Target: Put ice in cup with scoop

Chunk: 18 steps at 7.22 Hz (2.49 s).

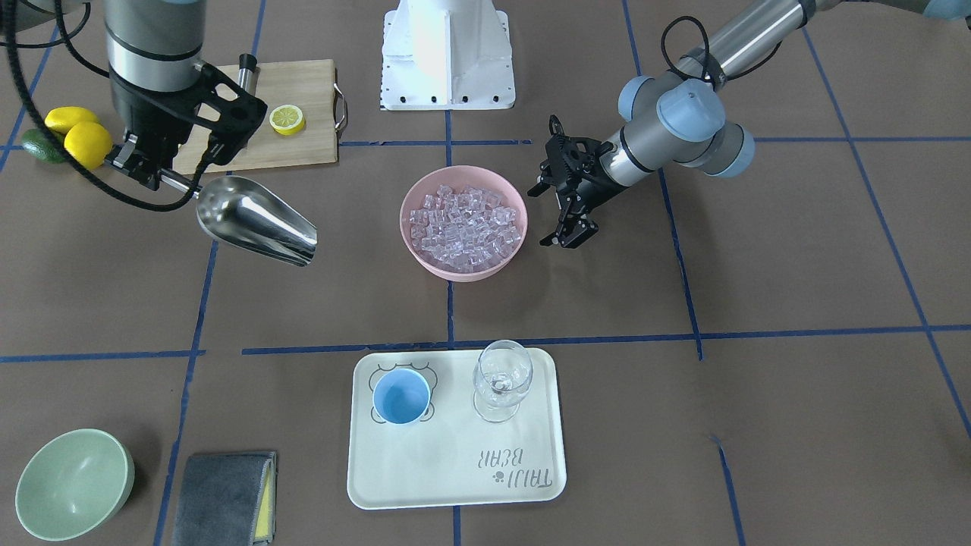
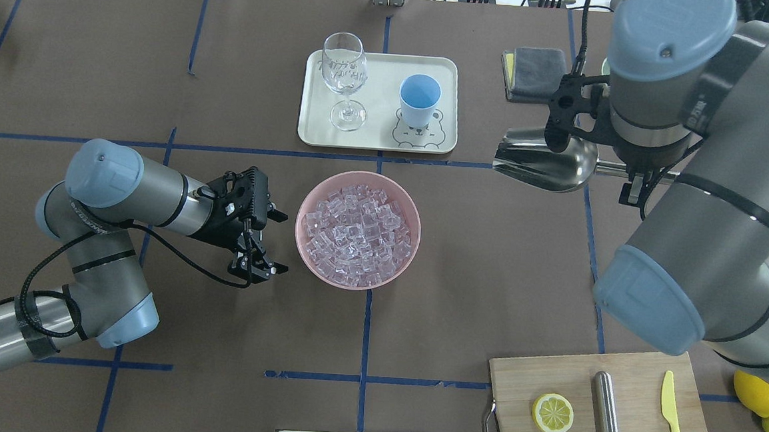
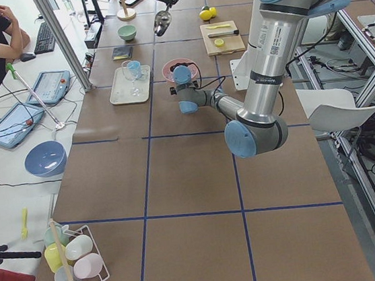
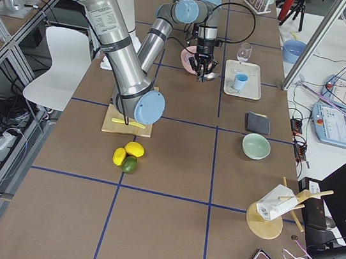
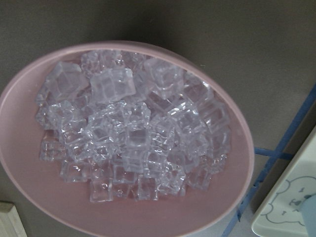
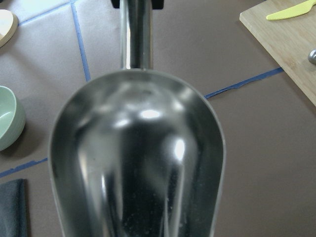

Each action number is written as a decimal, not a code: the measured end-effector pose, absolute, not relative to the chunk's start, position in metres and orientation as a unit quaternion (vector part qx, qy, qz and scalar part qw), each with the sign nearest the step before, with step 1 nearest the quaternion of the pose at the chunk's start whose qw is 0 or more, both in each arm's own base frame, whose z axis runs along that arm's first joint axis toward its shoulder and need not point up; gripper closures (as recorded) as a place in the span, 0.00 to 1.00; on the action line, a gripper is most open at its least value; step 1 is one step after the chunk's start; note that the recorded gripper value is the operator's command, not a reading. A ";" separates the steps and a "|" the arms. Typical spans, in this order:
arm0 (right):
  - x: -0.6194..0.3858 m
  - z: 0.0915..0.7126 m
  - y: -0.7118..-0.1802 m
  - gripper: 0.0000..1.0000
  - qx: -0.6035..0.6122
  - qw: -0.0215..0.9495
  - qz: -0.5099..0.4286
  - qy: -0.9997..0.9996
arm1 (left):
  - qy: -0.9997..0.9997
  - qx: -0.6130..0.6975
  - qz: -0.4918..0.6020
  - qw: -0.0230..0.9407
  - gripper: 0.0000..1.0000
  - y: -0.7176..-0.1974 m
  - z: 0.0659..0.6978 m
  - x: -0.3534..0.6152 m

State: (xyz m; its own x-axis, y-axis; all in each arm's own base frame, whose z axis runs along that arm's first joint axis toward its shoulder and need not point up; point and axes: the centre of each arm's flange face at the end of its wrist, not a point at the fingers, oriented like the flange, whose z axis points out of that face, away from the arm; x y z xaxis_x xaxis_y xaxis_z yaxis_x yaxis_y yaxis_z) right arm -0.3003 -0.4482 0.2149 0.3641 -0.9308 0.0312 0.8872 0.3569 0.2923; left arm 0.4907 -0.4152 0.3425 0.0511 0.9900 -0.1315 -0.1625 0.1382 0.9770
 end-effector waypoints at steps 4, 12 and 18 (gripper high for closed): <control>-0.324 0.197 -0.435 1.00 0.113 0.804 -0.576 -0.091 | 0.463 0.468 0.480 0.580 0.00 -0.423 0.340 0.505; -0.381 0.140 -0.428 1.00 0.094 0.791 -0.598 -0.088 | 0.465 0.467 0.482 0.577 0.00 -0.422 0.339 0.511; -0.462 0.099 -0.436 1.00 0.018 0.781 -0.623 -0.041 | 0.466 0.466 0.484 0.576 0.00 -0.419 0.338 0.513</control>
State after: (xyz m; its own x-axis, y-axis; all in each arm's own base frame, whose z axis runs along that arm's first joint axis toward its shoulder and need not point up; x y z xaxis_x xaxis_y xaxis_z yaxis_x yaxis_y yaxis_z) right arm -0.4615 -0.4356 0.0989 0.2215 -0.9743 0.0407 0.9713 0.2241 0.0795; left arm 0.5128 -0.4191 0.3384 0.0982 0.9914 -0.0860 -0.1233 0.0978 0.9875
